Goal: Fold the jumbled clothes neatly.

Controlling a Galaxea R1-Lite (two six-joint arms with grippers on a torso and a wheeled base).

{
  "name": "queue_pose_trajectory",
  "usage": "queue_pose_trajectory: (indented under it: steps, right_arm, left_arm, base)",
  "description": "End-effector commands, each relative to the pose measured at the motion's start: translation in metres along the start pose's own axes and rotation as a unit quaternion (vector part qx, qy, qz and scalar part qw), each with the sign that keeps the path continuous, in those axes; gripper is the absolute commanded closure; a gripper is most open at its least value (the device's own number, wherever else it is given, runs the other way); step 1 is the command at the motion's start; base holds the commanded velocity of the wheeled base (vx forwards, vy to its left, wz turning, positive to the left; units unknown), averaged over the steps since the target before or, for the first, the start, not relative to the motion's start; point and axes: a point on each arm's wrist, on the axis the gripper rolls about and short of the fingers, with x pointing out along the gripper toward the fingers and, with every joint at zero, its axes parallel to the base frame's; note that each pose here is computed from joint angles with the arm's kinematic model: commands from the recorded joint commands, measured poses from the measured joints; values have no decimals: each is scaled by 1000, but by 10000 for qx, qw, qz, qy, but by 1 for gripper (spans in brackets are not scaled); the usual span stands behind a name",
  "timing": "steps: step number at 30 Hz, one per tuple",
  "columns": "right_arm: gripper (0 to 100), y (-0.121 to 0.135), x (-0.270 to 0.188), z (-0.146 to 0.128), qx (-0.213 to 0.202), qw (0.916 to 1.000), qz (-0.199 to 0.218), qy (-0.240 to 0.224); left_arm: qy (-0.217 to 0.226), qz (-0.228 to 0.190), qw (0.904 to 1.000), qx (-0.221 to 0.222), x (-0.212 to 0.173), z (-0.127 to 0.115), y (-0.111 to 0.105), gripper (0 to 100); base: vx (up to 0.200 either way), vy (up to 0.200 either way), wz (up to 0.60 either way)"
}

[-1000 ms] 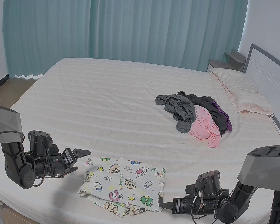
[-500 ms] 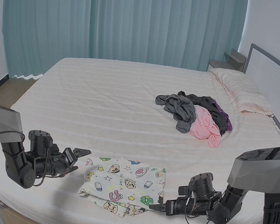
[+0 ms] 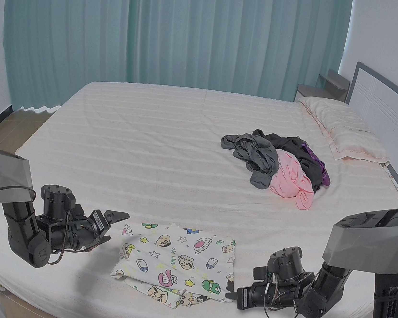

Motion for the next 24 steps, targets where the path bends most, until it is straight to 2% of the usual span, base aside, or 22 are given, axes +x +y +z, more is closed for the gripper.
queue_pose_trajectory:
  steps: [1, 3, 4, 5, 16, 17, 20, 23, 24]
  right_arm:
    - [100, 3, -29, 6, 108, 9998, 133, -134]
    - [100, 3, -32, 6, 121, 9997, 180, -97]
    - [100, 4, -38, 1, 225, 9992, 273, 180]
    - [100, 4, -36, 0, 237, 9991, 258, 253]
    - [100, 2, -34, -4, 253, 9981, 149, 550]
    - [0, 3, -33, -3, 248, 9982, 151, 521]
    - [0, 3, -33, -1, 228, 9986, 120, 467]
    - [0, 6, -38, 9, 138, 9996, 169, 162]
    - [0, 8, -41, 25, 105, 9996, 226, -152]
  left_arm:
    - [-8, 8, 10000, -7, 0, 0, 1, 0]
    - [2, 11, 10000, -6, 0, 0, 0, 0]
    - [-4, 14, 10000, -10, 0, 0, 1, 0]
    - [-8, 8, 10000, -7, 0, 0, 0, 0]
    - [-8, 8, 10000, -7, 0, 0, 0, 0]
    - [-12, 2, 10000, -4, 0, 0, 0, 0]
    - [-8, 8, 10000, -7, 0, 0, 0, 0]
    - [-8, 8, 10000, -7, 1, 0, 1, 0]
    - [-6, -1, 10000, 0, 1, 0, 0, 0]
  base:
    - [0, 0, 0]
    - [0, 0, 0]
    - [0, 0, 0]
    - [0, 0, 0]
    - [0, 0, 0]
    - [0, 0, 0]
    - [0, 0, 0]
    - [0, 0, 0]
    - [0, 0, 0]
